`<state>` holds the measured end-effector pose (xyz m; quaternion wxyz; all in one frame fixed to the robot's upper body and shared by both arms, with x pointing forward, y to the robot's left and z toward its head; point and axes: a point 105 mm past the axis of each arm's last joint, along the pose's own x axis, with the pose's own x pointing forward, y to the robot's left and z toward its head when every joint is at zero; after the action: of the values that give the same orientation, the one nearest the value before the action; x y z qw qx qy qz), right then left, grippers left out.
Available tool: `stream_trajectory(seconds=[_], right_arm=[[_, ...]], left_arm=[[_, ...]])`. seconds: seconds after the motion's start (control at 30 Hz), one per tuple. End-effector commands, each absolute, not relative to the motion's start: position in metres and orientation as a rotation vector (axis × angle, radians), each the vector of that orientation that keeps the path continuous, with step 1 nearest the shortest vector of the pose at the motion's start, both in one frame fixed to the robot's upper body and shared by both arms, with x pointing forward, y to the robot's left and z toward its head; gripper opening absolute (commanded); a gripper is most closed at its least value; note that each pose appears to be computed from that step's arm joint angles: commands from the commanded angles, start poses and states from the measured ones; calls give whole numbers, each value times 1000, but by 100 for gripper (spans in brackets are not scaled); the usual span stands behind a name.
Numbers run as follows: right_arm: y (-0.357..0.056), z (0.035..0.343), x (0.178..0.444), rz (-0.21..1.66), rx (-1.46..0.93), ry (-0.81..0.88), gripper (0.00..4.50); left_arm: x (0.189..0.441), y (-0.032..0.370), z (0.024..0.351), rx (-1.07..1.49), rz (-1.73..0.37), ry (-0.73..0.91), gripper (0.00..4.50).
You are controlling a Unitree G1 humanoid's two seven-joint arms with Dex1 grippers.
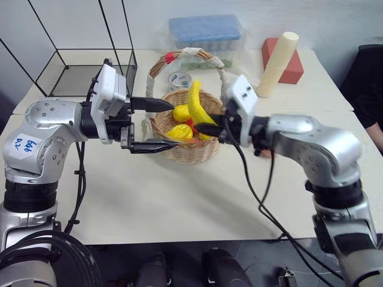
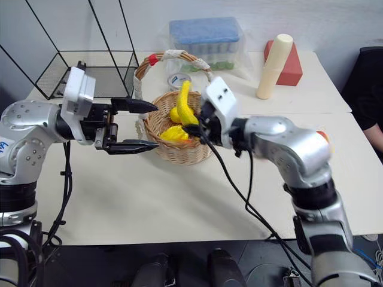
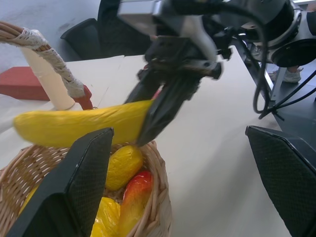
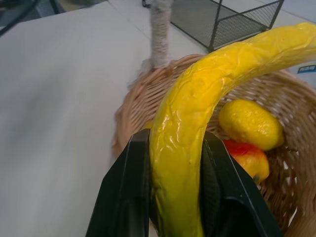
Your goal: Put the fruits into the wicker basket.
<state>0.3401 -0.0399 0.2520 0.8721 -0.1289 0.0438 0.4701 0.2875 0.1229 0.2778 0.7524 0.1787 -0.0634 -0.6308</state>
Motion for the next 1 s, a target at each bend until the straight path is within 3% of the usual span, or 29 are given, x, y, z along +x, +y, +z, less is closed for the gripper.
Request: stream_trajectory(seconds=[0.03, 0.17, 0.37, 0.67, 0.73, 0.8, 1.0], right_arm=[[-40, 261, 345, 973, -281, 56, 224], [-48, 266, 329, 1000, -210, 34, 357], [-90, 268, 283, 1000, -80, 23, 357], [-200, 207, 259, 509, -74, 221, 357], [-222, 189, 256, 415, -62, 278, 416], [-239, 182, 264, 320, -75, 274, 445], [-252, 181, 304, 225, -15, 153, 445]], left_arm=[[282, 129, 289, 417, -1354, -184, 450], [279, 129, 288, 416, -1356, -180, 450], [276, 124, 287, 407, -1386, -184, 450], [279, 113, 284, 399, -1453, -185, 450], [280, 109, 284, 398, -1473, -190, 450], [280, 107, 284, 398, -1483, -192, 450], [278, 103, 286, 386, -1502, -202, 450]])
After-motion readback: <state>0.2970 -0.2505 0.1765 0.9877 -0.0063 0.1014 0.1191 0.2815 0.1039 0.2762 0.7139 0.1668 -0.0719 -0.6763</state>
